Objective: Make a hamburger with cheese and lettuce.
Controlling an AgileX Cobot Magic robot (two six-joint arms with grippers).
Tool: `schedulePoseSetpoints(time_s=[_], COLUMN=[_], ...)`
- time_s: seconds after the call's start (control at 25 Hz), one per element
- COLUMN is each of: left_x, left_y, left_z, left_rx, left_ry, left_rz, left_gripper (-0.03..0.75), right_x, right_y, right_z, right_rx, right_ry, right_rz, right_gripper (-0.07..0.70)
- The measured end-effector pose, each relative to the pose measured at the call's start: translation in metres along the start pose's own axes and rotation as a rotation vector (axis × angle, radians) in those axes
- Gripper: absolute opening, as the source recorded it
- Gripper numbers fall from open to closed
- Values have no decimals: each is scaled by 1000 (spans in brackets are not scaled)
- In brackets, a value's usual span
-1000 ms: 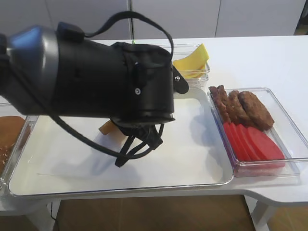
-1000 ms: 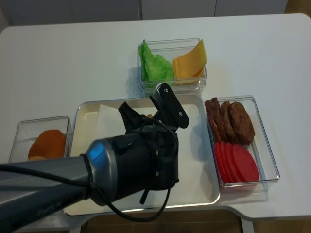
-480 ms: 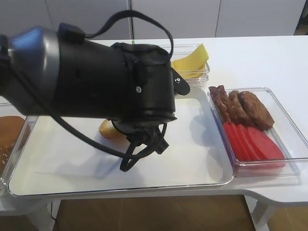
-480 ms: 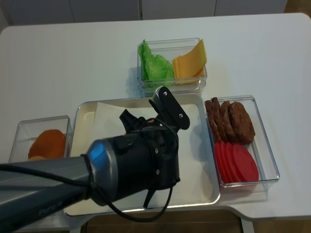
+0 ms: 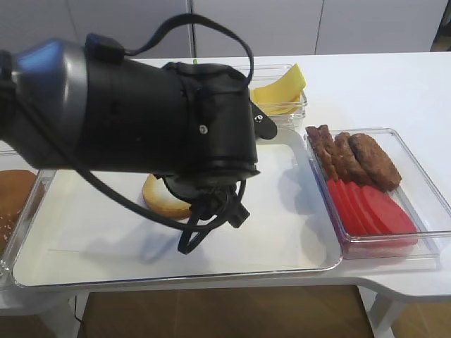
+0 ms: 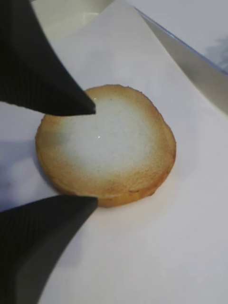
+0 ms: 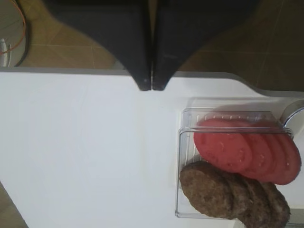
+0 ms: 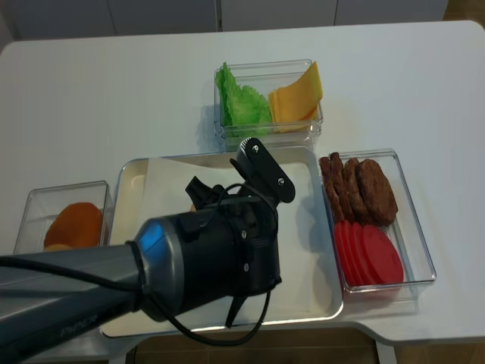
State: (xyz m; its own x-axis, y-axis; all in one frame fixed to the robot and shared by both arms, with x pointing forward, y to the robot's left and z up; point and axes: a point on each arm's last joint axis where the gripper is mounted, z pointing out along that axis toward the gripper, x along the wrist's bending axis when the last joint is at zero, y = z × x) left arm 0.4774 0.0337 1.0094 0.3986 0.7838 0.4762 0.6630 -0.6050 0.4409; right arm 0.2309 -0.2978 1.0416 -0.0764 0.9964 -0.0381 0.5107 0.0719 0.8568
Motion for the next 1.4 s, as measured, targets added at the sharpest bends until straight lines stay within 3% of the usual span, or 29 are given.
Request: schedulePoseSetpoints(time_s=[0.16, 0.36, 0.48, 0.56, 0.8, 1.0, 1.32, 1.4], left_x=[-1, 1, 13, 26, 84, 136, 225, 247], left_y=[-1, 1, 10, 16, 19, 6, -32, -46], left_z=[0, -13, -30, -40, -49, -43, -34, -37], left_rx=[15, 31, 3, -6, 54, 119, 190, 193], left_ry=[-15, -83, -138, -180, -294, -390, -360, -328], left_rz=[8, 74, 92, 75, -25, -150, -365, -439], left_gripper=[403, 404, 404, 404, 404, 404, 403, 403], right_x=[0, 0, 0, 0, 0, 0, 0, 0], right_y=[0, 0, 0, 0, 0, 0, 0, 0], right_z=[0, 0, 0, 0, 0, 0, 0, 0], right_rx=[0, 0, 0, 0, 0, 0, 0, 0], right_ry=[0, 0, -2, -2, -2, -2, -2, -2], right_rz=[0, 0, -1, -1, -1, -1, -1, -1], right_gripper=[-3, -4, -4, -4, -4, -4, -4, -4])
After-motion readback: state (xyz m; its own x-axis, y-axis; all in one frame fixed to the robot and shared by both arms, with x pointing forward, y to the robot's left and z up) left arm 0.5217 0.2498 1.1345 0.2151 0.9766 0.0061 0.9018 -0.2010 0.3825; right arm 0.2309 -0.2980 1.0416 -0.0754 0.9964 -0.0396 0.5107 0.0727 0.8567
